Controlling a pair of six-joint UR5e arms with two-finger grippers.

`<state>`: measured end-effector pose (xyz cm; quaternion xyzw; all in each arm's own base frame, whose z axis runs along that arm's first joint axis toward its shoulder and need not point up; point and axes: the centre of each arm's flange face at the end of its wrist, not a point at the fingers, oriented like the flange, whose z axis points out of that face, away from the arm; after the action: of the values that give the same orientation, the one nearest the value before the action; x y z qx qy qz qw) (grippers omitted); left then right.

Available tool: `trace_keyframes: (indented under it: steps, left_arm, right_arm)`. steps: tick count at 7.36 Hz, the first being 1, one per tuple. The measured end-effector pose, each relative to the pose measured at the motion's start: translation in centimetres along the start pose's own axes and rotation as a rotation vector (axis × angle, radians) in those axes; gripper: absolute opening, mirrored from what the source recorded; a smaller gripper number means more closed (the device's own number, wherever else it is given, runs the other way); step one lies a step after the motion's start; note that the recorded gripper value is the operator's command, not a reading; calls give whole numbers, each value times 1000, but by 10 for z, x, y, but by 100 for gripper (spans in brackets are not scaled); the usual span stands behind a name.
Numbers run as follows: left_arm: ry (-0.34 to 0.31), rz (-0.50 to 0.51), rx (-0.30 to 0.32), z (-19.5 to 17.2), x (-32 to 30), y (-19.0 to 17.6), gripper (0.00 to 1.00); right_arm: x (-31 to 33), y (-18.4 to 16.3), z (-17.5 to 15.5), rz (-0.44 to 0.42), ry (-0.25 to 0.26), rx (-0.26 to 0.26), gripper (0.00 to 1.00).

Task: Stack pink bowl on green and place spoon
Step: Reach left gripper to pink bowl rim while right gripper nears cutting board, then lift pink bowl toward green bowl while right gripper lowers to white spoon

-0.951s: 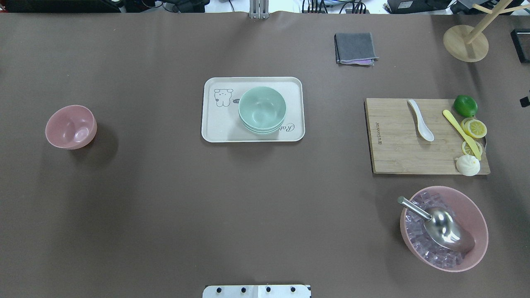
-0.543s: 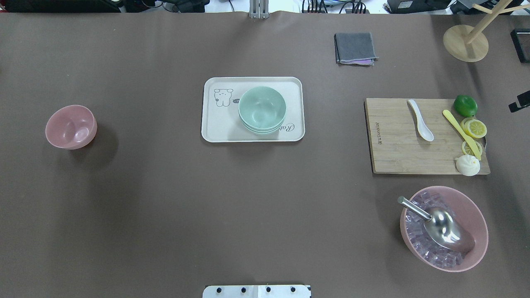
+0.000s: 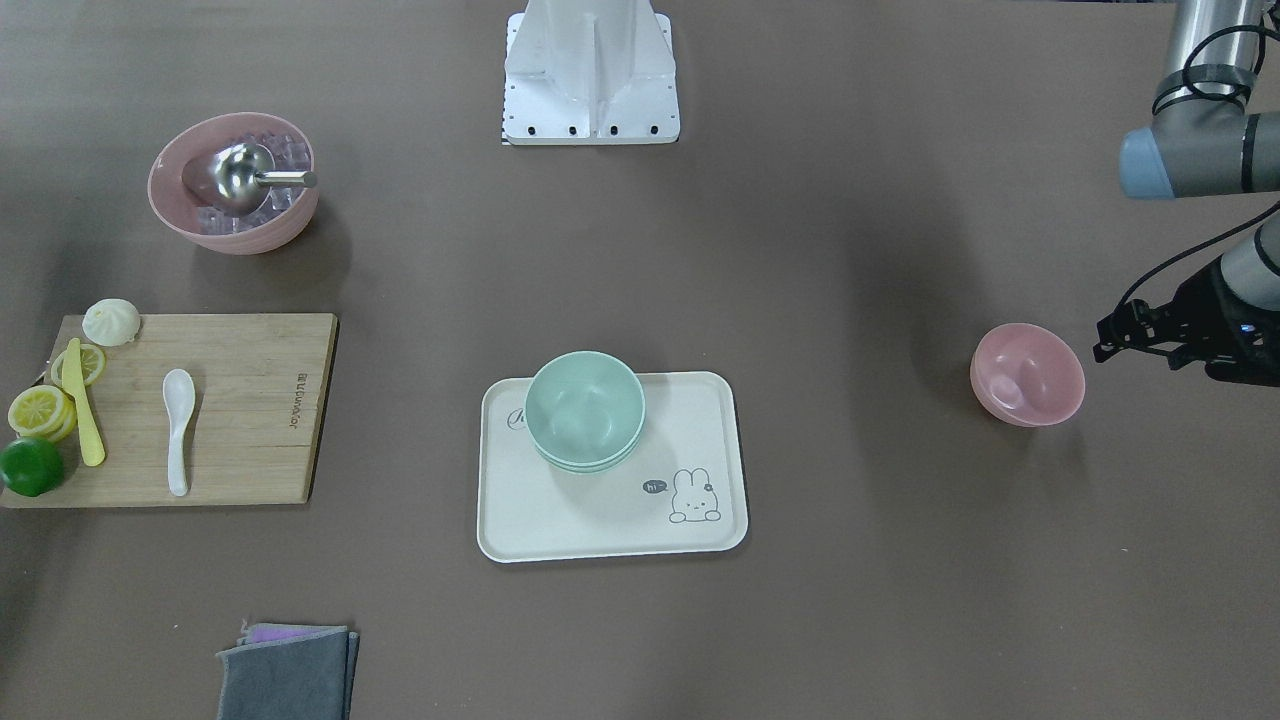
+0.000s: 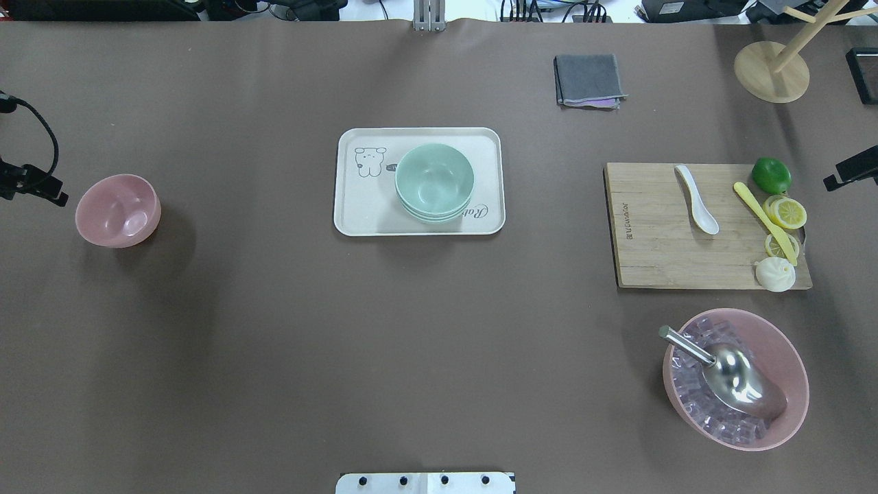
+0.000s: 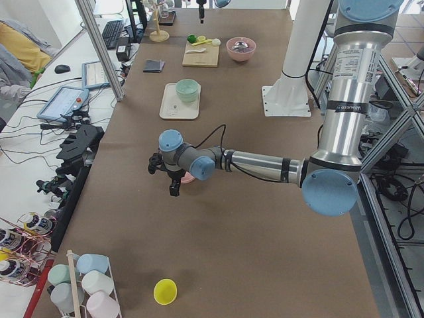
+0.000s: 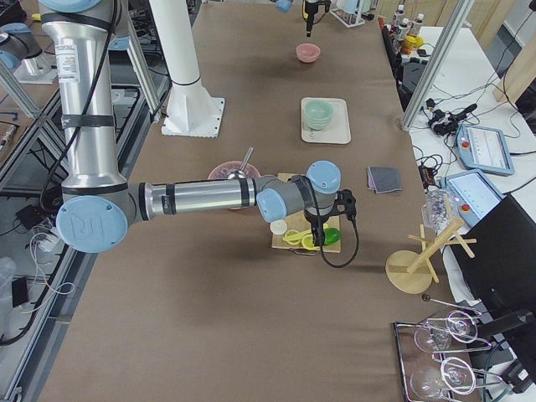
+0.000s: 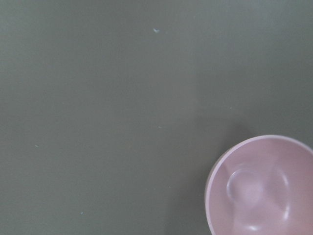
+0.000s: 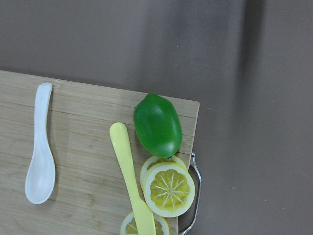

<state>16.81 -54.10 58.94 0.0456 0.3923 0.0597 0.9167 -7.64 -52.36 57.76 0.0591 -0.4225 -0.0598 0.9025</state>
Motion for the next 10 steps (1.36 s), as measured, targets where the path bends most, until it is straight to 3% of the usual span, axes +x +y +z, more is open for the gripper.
trace_keyframes:
  steps: [1, 2, 3, 5, 8, 10]
  left_arm:
    - [-2, 11, -7, 9, 4, 0, 79]
    - [1, 21, -15, 15, 10, -2, 78]
    - [11, 23, -22, 19, 19, -4, 65]
    - [37, 4, -38, 25, 39, -7, 0]
    - [62, -8, -57, 29, 56, -22, 0]
    - [170, -30, -76, 2, 96, -51, 0]
  right_arm:
    - [-2, 0, 2, -4, 0, -3, 100]
    - [-3, 0, 4, -6, -1, -6, 100]
    - [-4, 0, 5, -6, -2, -8, 100]
    - [-3, 0, 7, -5, -1, -12, 100]
    - [-4, -4, 7, -7, -1, -11, 100]
    - [-13, -27, 9, -15, -3, -4, 100]
